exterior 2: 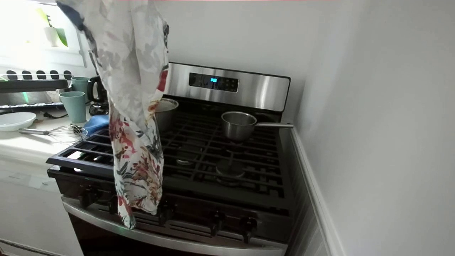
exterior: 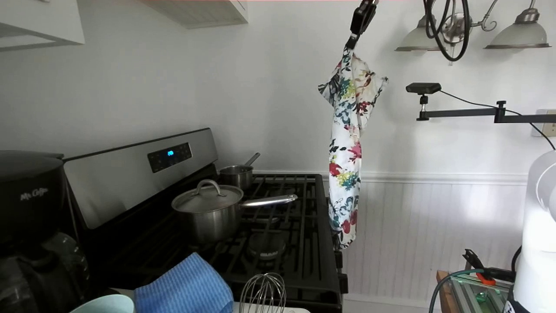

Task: Pick up the kitchen towel and hang it on the oven door handle

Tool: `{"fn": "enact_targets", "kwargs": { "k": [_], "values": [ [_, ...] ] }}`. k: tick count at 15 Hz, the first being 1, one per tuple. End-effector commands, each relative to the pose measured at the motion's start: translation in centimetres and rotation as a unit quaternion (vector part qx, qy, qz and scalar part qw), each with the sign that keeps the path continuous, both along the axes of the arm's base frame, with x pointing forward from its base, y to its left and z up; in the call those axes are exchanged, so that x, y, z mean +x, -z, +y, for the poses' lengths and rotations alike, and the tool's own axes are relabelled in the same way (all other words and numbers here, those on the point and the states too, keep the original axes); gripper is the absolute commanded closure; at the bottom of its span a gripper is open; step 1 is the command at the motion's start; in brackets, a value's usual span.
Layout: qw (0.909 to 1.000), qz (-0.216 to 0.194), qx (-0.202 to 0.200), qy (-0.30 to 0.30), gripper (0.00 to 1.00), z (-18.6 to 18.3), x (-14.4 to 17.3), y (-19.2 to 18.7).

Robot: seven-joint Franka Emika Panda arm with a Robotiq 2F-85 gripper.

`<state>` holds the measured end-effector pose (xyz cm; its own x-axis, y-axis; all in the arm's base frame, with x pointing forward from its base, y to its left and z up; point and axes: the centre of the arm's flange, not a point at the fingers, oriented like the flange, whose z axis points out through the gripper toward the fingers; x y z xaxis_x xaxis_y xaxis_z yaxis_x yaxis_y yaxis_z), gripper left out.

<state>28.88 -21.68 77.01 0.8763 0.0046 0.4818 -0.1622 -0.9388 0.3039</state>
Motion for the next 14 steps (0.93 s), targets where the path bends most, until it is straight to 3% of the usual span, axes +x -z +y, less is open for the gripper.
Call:
{"fn": "enact_targets", "kwargs": {
  "k": [1,7,14],
  "values": [
    [0.9998,0.009,-0.003,0.018,0.99,0.1,-0.2,1.7],
    [0.9992,0.024,0.009,0.032,0.99,-0.3,0.5,4.2],
    [0.9986,-0.012,0.018,0.049,0.99,0.0,1.8,6.6]
  ]
}}
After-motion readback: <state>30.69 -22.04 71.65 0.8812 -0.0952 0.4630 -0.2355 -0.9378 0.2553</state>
